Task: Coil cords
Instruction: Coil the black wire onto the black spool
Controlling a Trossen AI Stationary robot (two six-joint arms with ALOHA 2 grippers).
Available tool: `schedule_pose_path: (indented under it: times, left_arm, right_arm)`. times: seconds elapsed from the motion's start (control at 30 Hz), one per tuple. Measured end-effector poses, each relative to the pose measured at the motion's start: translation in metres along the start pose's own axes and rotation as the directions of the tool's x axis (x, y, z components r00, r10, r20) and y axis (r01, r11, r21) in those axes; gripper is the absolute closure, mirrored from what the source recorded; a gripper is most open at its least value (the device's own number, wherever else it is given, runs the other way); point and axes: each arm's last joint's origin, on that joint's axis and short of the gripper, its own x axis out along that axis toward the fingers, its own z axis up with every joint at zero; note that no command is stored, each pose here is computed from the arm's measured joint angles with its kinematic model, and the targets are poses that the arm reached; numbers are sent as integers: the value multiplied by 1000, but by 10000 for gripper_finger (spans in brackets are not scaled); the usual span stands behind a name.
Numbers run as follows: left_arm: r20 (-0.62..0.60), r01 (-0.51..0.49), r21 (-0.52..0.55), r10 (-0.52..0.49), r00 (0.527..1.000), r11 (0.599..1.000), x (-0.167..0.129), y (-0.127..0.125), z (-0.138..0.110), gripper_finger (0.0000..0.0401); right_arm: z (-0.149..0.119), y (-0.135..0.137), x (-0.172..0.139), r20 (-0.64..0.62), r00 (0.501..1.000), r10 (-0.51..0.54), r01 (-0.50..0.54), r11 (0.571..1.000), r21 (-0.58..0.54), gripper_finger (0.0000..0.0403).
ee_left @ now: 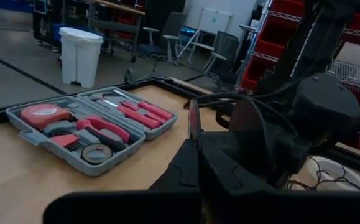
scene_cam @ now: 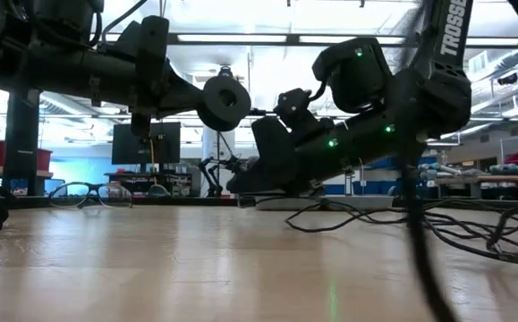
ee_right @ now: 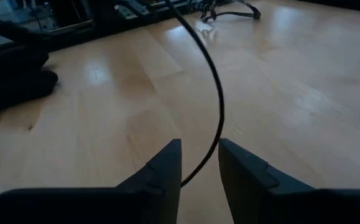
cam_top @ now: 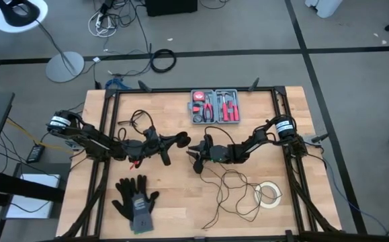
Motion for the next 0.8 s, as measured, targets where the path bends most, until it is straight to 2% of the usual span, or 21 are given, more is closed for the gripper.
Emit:
schedule_pose_path:
  times: [0.37, 0.57, 0.8]
  left_arm:
    - [1, 0, -1, 0, 1000, 1000, 0, 0, 0, 401]
    - [0, 0, -1, 0, 1000, 1000, 0, 0, 0, 401]
    - [-13, 4, 6, -4, 1000, 1000, 0, 0, -1, 401]
  right_arm:
    - [-1, 0, 0, -11, 1000, -4, 5, 1000, 11, 342]
    - [-1, 0, 0, -16, 1000, -6, 7, 999, 35, 397]
    - [9, -5, -4, -53, 997, -63, 66, 997, 50, 400]
